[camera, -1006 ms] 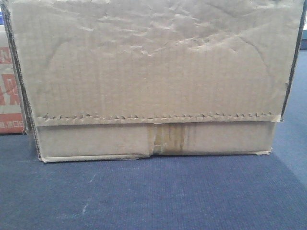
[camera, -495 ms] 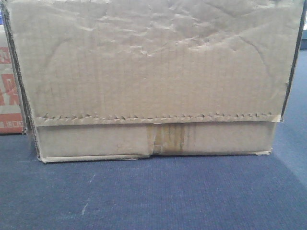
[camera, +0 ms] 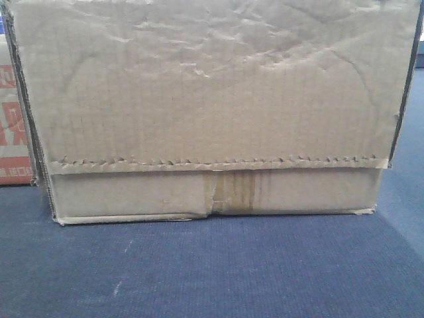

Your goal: Stack two boxes on right shelf middle

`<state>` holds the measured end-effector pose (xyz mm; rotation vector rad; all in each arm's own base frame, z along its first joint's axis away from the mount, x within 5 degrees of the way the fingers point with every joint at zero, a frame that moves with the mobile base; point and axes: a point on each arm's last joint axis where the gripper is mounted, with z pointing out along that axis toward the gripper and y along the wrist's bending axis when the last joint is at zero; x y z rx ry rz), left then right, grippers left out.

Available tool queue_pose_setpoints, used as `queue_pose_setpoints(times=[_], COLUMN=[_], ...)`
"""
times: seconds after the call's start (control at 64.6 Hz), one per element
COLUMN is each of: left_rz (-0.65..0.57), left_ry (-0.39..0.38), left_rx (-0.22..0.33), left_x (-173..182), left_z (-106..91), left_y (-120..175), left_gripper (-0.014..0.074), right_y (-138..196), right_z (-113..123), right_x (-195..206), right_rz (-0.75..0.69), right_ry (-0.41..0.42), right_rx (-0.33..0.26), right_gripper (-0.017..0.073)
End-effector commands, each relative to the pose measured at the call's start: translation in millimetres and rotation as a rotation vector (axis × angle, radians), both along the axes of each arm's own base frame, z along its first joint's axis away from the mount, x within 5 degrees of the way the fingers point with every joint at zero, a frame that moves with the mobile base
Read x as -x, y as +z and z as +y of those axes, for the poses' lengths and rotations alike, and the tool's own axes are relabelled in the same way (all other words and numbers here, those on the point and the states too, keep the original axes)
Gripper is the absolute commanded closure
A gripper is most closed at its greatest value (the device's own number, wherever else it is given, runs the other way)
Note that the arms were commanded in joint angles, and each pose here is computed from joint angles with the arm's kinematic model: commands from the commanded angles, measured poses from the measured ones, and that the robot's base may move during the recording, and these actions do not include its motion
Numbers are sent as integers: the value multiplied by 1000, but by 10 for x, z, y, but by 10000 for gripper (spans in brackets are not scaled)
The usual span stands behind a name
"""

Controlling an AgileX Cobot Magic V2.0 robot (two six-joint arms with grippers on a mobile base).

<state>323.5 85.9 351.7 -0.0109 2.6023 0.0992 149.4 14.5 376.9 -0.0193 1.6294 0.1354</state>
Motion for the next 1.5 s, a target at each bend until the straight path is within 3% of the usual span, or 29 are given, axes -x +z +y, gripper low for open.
queue_pose_setpoints(times=[0.0,0.17,0.356,0.418,0.48,0.557,0.712,0.99,1.191,1.315,1.485], left_rz=[9,86,116,120,120,117,115,123,-4,-140,-302], left_ry=[-6,-4,-3,-3,-3,-3,-3,-9,40,119,186], left_rx=[14,36,45,46,46,45,45,48,46,38,72], left_x=[-161,-360,-439,-440,-440,-443,-440,-393,-294,-134,130], left_z=[42,101,124,125,125,125,124,107,75,52,-31], left_y=[-158,-506,-662,-672,-672,-663,-657,-465,132,595,1084], left_gripper=[13,13,18,57,135,300,711,705,705,705,705], right_y=[49,52,52,52,52,52,52,51,47,45,33], right_z=[1,1,1,1,1,1,1,1,1,2,2], right_x=[-8,-8,-8,-8,-8,-8,-8,-8,-8,-8,-7], right_rz=[-31,-34,-34,-34,-34,-34,-34,-33,-29,-26,-14], right_ry=[0,0,0,0,0,0,0,0,0,0,1], right_rx=[5,4,4,4,4,4,4,5,5,5,6], right_gripper=[-10,-10,-10,-10,-10,-10,-10,-10,-10,-10,-10])
